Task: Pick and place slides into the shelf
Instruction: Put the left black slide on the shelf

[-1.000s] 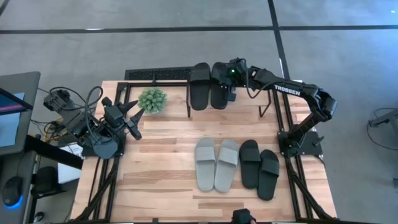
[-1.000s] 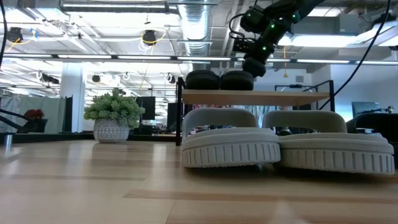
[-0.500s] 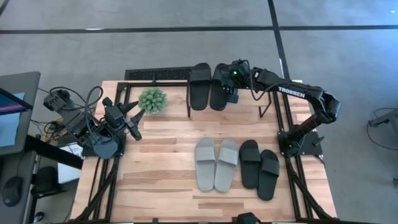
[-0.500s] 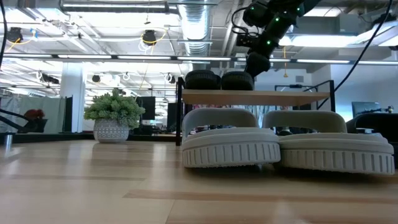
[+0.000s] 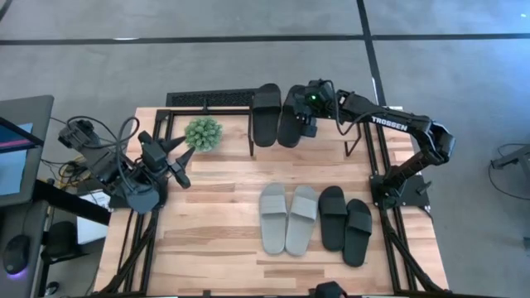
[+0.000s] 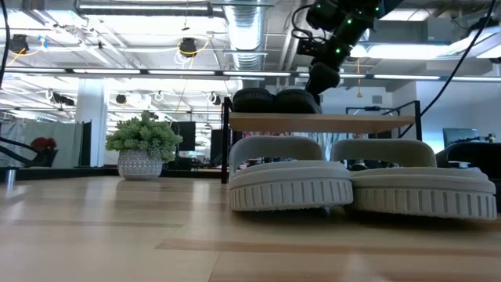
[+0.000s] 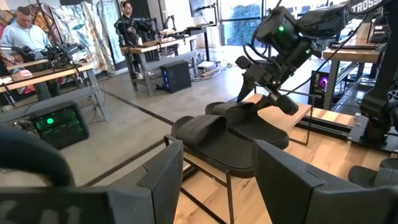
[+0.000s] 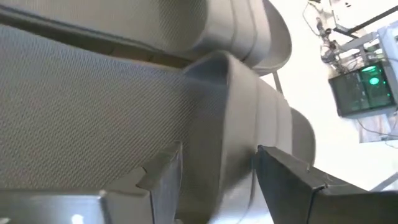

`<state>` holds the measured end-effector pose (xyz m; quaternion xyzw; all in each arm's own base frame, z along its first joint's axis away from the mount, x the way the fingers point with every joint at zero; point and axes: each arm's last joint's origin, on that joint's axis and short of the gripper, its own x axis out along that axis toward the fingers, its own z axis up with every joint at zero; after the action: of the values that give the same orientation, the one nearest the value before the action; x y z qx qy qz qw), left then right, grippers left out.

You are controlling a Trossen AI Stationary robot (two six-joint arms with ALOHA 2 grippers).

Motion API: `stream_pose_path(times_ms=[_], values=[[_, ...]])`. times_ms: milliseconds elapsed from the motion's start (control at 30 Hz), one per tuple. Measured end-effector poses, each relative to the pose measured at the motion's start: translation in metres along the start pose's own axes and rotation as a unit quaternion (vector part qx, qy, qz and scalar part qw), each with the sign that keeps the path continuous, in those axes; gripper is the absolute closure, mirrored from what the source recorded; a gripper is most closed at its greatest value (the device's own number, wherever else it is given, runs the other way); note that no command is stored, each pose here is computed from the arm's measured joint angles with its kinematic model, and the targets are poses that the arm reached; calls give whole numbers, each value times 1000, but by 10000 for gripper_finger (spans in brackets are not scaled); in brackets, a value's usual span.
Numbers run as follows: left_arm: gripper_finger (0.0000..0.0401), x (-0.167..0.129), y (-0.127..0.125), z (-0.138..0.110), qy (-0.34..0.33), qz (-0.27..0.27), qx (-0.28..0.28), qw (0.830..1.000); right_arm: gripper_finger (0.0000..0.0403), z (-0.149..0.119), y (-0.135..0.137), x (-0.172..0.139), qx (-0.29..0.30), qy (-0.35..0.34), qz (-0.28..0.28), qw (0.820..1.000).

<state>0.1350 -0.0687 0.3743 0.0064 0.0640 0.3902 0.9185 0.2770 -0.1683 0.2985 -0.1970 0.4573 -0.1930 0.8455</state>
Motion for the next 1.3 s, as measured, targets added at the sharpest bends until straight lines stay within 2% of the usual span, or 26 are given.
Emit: stream_pose_path(times_ms=[233, 467, 633, 800, 933, 1100, 1300], values=[[220, 1, -9, -4, 3, 1, 13, 1000, 245, -3, -4, 6, -4, 29, -35, 999], [220, 2, -12, -5, 3, 2, 16, 1000, 331, -2, -4, 6, -12, 27, -37, 999], [220, 2, -12, -5, 2, 2, 16, 1000, 392, 1, -1, 5, -38, 24, -34, 998], [220, 2, -12, -5, 2, 2, 16, 1000, 384, 3, 2, 4, -43, 20, -32, 998], [220, 2, -12, -5, 2, 2, 16, 1000, 396, 4, 3, 4, -48, 15, -32, 998], [220, 2, -12, -5, 2, 2, 16, 1000, 388, 7, 2, 4, -49, 4, -39, 998], [220, 2, -12, -5, 2, 2, 16, 1000, 397, 8, 3, 4, -56, -7, -26, 998]])
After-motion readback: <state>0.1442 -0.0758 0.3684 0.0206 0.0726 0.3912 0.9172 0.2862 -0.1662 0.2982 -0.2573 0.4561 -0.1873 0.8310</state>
